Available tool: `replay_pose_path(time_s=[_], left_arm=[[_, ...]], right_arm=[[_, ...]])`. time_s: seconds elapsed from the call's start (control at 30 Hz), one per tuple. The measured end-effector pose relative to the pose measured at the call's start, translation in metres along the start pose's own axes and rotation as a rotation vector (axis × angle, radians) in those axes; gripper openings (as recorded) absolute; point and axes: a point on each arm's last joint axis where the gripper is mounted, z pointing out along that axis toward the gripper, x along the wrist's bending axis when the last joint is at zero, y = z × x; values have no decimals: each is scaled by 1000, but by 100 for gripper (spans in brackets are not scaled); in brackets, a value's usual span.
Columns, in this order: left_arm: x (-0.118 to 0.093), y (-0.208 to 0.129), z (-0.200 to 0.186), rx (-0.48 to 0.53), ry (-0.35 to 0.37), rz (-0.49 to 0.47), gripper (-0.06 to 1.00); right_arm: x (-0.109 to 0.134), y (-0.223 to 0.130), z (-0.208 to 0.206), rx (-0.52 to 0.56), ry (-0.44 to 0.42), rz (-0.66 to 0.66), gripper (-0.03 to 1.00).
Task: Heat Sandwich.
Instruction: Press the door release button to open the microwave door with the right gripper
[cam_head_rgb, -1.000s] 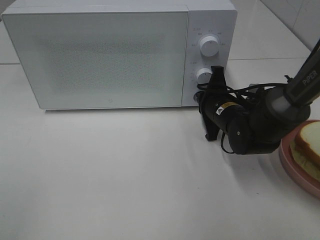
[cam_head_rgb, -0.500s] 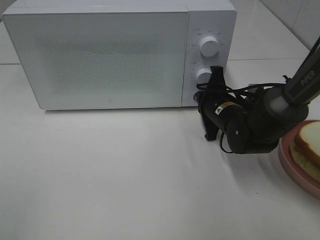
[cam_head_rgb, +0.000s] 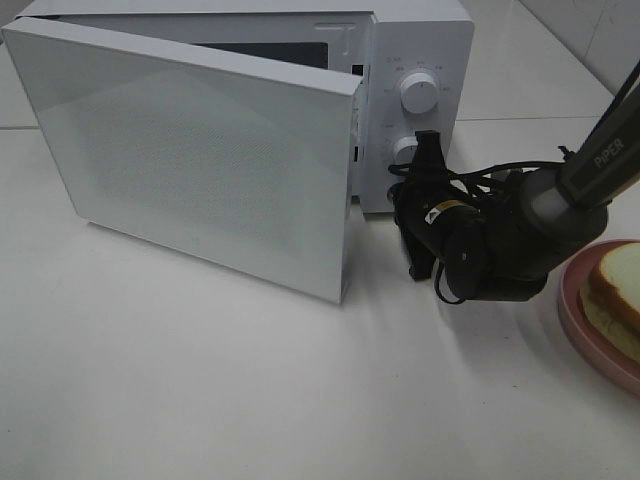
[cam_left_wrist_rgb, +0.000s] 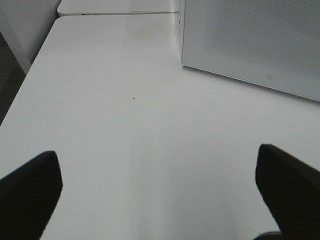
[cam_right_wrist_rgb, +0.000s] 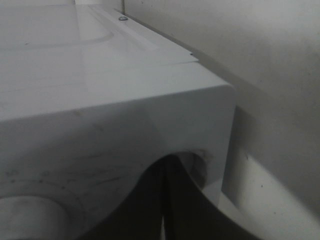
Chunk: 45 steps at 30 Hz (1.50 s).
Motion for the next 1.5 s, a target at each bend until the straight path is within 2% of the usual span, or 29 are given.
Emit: replay_pose_path(time_s=[1.03,1.17,1.3,1.33,1.5], left_arm=[[0,0,0,0,0,0,98],[0,0,0,0,0,0,98],[0,0,0,0,0,0,98],[0,0,0,0,0,0,98],[0,0,0,0,0,0,98]], right_arm=[[3,-1,-2,-13,0,-34,1],[6,0,-6,-8,8,-71,1],[7,3,-11,10,8,-169,1],[8,4,-14,13,8,-227,1],[8,10,-25,11,-5,-301,1]])
